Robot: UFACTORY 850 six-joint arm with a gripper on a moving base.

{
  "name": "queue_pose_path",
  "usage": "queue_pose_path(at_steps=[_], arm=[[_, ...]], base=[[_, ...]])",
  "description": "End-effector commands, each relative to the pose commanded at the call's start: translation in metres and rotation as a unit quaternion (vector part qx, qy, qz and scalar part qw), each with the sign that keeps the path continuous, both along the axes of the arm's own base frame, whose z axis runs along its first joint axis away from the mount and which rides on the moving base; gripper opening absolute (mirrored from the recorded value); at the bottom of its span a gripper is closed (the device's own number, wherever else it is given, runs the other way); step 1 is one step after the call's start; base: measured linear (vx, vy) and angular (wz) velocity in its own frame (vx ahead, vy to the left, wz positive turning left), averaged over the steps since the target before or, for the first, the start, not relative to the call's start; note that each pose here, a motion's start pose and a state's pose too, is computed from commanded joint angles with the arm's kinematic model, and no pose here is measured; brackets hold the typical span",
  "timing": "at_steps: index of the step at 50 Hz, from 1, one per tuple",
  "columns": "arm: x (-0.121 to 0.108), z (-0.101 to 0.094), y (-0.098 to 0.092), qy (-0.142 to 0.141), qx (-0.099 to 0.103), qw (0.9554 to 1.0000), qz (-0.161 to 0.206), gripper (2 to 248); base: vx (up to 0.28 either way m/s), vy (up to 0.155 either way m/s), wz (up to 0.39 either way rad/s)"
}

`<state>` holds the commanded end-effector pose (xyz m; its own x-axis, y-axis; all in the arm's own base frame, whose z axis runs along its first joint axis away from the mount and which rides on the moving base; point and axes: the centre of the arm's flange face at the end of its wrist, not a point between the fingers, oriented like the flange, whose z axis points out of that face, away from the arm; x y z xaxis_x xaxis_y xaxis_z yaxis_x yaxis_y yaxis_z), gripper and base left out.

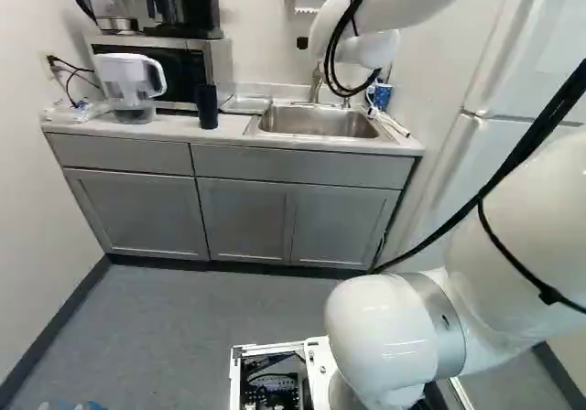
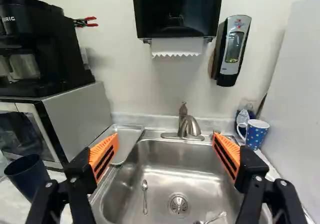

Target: Rinse the cup and place it in the tray

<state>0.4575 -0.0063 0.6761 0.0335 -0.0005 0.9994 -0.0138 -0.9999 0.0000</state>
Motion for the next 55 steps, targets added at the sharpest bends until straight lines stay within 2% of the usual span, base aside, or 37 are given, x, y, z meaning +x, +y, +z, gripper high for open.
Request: queue_pose_path(at_steps=[37,55], arm=[[0.0000,0.0000,0.0000,0.000,0.000,1.0000,0.000,247],[0.0000,0.0000,0.0000,0.000,0.000,1.0000,0.000,247]], base=[[0.141,-0.090,0.009],[0.156,-0.048,0.000]])
